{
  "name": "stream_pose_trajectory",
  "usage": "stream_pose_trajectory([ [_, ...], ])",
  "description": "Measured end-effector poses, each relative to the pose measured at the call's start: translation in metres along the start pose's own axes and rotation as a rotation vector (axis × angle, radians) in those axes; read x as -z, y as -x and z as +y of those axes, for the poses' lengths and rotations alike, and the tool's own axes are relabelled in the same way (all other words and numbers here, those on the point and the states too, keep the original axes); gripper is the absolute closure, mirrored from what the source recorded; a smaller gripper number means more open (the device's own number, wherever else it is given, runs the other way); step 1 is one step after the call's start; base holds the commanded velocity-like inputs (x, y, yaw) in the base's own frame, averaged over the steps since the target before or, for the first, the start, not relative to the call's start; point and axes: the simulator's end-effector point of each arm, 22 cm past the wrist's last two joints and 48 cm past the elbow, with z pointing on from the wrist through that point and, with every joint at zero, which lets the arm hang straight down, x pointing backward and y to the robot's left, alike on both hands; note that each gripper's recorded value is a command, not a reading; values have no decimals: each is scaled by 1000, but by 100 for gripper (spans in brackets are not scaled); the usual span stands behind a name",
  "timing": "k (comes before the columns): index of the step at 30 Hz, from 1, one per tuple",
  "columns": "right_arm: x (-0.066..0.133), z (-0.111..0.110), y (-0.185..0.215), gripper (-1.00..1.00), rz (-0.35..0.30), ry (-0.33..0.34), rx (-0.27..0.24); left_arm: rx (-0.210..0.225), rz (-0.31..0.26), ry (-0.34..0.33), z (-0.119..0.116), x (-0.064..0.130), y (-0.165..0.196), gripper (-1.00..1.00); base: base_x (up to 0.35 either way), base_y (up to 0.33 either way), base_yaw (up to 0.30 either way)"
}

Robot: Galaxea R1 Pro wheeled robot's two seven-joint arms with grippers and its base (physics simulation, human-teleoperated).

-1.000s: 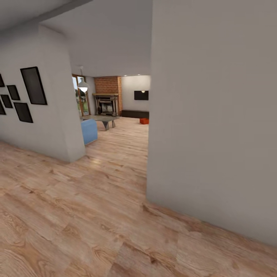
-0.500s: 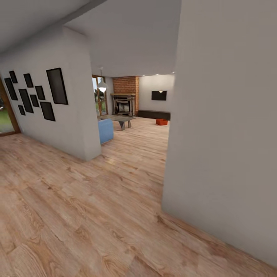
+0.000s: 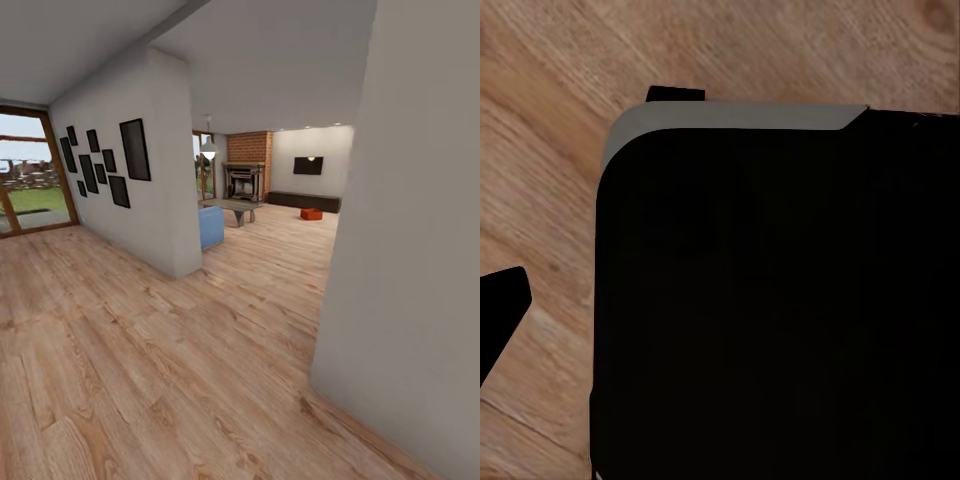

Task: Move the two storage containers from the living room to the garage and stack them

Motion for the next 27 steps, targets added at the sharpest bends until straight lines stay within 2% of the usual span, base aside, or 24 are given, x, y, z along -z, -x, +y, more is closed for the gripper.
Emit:
stream_pose_trajectory([
  [27,0,0,0,-100,0,0,0,0,0,0,0,0,0,-100,317,0,275],
])
